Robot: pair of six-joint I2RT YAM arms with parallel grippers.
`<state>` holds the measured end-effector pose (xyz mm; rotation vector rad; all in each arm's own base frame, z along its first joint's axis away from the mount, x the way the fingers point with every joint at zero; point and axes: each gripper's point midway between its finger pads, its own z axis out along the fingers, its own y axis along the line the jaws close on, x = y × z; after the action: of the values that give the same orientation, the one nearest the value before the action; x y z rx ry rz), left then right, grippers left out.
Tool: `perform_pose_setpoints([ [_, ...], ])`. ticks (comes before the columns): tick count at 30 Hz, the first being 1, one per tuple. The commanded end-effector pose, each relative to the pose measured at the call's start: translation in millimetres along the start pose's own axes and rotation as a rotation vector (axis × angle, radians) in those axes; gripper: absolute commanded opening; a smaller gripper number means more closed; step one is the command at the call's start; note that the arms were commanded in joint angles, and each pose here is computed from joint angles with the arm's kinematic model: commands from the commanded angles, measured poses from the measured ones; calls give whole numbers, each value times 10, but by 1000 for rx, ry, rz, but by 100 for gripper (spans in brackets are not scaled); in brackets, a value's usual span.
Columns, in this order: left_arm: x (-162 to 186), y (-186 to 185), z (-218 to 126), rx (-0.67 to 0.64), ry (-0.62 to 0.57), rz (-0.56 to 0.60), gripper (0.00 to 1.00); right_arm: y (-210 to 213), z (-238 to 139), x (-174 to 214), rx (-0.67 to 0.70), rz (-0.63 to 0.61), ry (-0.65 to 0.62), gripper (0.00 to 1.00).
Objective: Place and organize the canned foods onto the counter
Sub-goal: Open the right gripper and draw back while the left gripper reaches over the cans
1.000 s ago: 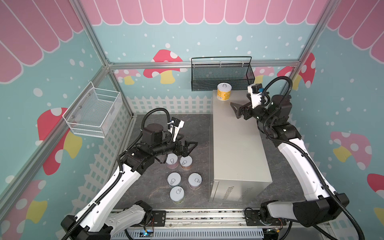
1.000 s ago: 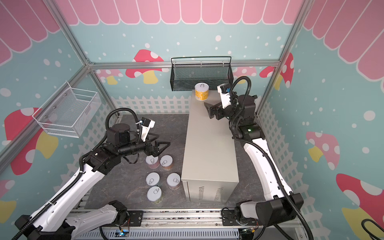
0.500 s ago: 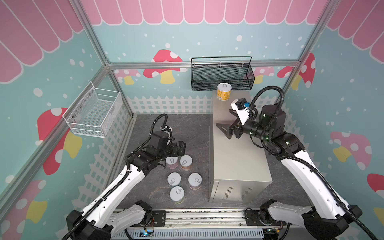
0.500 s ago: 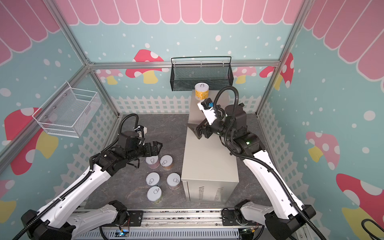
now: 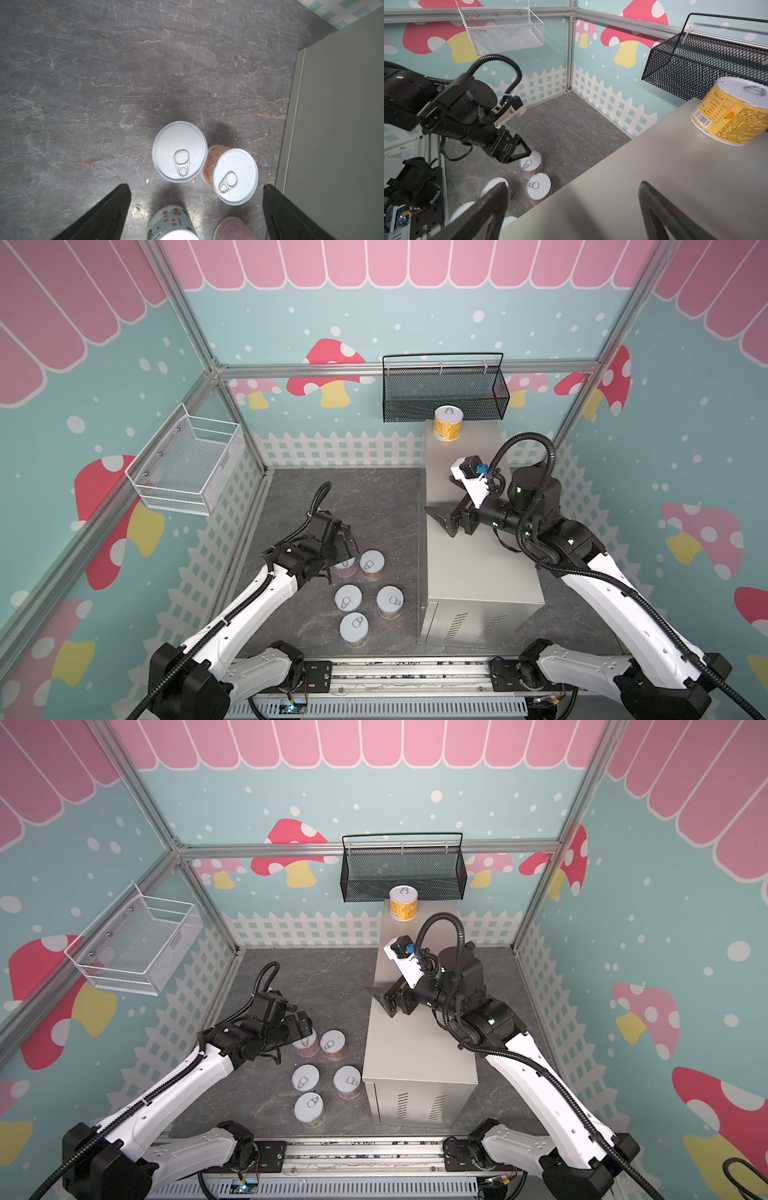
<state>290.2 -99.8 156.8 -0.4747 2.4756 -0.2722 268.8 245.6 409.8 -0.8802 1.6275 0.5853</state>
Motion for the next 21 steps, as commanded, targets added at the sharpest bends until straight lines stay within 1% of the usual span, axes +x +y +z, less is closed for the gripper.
perform_pose_setpoints([
  [1,9,80,136,-52,2,-46,99,63,-51,-35,-9,-17,-23,99],
  [11,59,114,433,-120,44,-30,99,344,-37,-30,-111,-47,-15,99],
  [15,92,106,538,-131,65,-28,99,490,26,-6,-159,-67,22,99],
  [21,117,93,683,-144,84,-20,98,724,135,12,-192,-112,95,99],
])
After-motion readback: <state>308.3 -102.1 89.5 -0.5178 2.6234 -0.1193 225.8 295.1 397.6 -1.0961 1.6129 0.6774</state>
